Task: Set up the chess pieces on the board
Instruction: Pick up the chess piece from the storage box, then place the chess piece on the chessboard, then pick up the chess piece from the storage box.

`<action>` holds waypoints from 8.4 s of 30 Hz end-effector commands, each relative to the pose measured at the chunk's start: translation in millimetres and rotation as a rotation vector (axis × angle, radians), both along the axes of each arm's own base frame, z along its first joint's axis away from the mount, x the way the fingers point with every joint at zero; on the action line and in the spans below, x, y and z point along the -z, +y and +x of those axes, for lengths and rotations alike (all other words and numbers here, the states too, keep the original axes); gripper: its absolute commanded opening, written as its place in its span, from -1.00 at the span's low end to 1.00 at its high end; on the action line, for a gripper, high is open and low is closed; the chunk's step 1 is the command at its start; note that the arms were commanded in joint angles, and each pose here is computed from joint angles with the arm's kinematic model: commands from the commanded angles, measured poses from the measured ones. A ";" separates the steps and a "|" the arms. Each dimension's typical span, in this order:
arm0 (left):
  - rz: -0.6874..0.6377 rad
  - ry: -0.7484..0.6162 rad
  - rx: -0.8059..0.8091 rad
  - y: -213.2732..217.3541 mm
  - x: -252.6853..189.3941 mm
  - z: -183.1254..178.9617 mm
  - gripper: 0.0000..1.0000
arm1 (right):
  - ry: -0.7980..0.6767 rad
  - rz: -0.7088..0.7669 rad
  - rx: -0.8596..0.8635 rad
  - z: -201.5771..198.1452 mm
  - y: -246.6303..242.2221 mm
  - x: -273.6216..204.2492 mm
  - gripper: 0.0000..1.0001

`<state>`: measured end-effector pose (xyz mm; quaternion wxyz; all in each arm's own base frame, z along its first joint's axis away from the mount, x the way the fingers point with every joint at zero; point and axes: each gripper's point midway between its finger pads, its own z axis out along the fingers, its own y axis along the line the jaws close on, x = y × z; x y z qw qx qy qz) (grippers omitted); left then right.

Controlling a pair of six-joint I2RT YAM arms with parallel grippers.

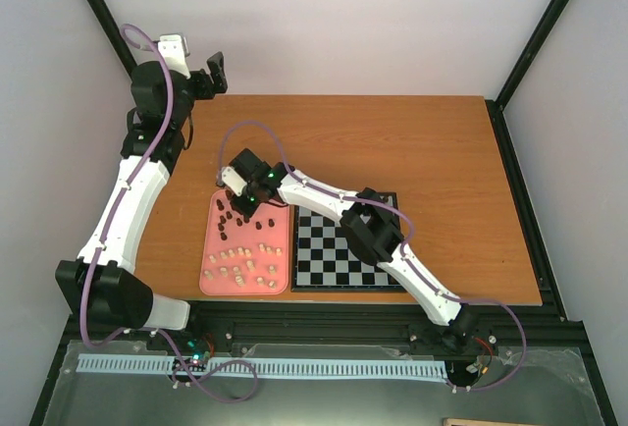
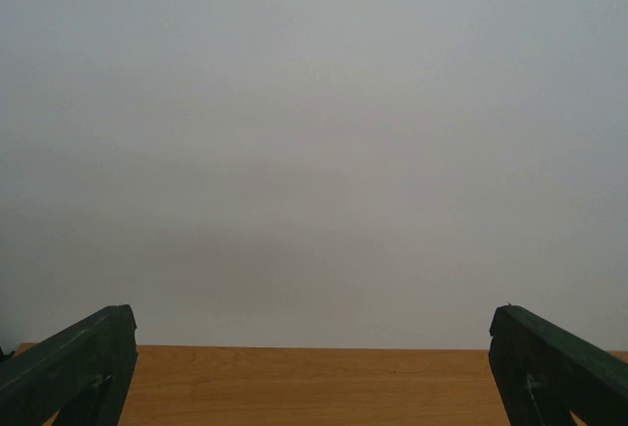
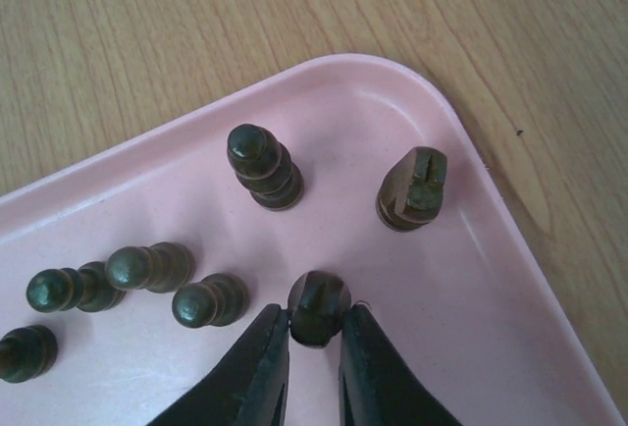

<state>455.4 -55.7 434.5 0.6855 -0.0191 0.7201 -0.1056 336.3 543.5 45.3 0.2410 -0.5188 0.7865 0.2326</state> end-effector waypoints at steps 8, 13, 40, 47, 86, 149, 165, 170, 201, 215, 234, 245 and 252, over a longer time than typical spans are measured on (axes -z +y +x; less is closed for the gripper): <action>0.015 -0.044 -0.011 1.6 -14.0 -2.9 0.99 | -0.083 0.002 0.039 11.3 3.0 -16.8 -0.90; 0.014 -0.045 -0.012 1.5 -14.6 -3.1 0.99 | -0.116 0.010 0.063 15.0 -1.6 -28.8 -0.94; 0.022 -0.041 -0.030 4.8 -12.6 -1.9 0.99 | -0.202 -0.094 0.510 40.9 -184.3 -103.8 -0.94; 0.023 -0.023 -0.031 4.1 -6.1 5.0 1.00 | -0.179 -0.161 0.774 24.3 -290.2 -111.6 -0.94; 0.018 0.018 -0.011 -1.9 9.1 26.2 0.99 | 0.059 -0.244 1.054 -9.8 -407.7 -37.0 -0.93; 0.022 0.023 -0.023 -0.6 10.3 30.4 0.99 | 0.103 -0.326 1.047 2.4 -417.4 -7.4 -0.91; 0.022 0.024 -0.023 -0.2 10.7 29.3 0.99 | 0.096 -0.305 1.051 -0.4 -417.9 -16.3 -0.69; 0.025 0.025 -0.022 -0.5 11.3 29.9 0.99 | 0.090 -0.273 1.039 1.1 -413.7 -22.8 -0.53; -0.001 -0.019 -0.013 -0.1 -3.9 14.3 0.99 | -0.087 -0.022 0.738 70.7 -252.4 -123.6 -0.20; 0.000 -0.040 -0.013 1.1 -11.2 3.4 1.00 | -0.068 0.110 0.254 75.7 -52.2 -95.4 -0.19; 0.013 -0.052 -0.024 3.6 -17.4 -1.3 1.00 | -0.078 0.140 0.008 35.3 11.8 -53.4 -0.21; 0.023 -0.062 -0.031 5.1 -22.6 -5.7 0.99 | -0.073 0.178 -0.021 36.8 24.2 -42.6 -0.29; 0.025 -0.056 -0.030 4.7 -19.9 -1.5 0.99 | -0.067 0.182 -0.029 36.4 27.9 -32.6 -0.34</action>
